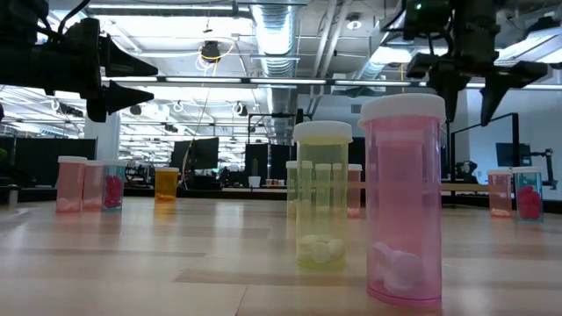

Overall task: Pick and place medicine bottles onto shelf by color
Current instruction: Put the pink pill bottle on the shelf

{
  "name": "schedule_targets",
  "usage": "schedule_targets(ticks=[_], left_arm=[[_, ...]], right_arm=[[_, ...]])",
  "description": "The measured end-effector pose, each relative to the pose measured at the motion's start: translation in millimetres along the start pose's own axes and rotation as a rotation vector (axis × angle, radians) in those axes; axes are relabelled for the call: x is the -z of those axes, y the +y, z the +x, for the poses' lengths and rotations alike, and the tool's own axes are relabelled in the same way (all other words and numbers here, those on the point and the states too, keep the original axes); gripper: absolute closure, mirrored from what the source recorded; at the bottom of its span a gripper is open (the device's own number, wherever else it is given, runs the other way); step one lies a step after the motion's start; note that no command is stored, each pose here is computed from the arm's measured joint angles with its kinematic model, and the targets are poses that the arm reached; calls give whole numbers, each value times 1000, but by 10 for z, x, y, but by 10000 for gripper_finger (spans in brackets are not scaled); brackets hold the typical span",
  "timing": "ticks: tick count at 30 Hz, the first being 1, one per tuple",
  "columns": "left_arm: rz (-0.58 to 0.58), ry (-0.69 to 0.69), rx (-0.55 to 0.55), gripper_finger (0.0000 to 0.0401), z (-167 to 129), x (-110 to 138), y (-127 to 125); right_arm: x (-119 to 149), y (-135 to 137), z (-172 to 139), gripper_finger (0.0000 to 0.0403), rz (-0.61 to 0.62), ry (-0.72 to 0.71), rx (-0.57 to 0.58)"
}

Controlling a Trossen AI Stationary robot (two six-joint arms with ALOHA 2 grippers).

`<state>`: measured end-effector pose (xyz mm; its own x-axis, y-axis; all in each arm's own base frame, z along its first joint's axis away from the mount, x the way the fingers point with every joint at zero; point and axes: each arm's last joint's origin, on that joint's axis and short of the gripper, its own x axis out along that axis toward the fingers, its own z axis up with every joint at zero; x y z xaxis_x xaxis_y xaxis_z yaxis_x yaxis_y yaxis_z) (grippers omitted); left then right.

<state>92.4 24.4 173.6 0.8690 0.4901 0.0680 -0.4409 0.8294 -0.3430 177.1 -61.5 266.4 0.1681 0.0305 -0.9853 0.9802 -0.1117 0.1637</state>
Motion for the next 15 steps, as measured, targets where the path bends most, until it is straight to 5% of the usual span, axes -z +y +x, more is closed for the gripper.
schedule_targets(ticks=[7,15], left_arm=[[0,0,0,89,0,-1,0],[0,0,0,89,0,0,0]], right_arm=[[25,3,249,153,1,101,102],[42,-204,497,153,13,175,3]])
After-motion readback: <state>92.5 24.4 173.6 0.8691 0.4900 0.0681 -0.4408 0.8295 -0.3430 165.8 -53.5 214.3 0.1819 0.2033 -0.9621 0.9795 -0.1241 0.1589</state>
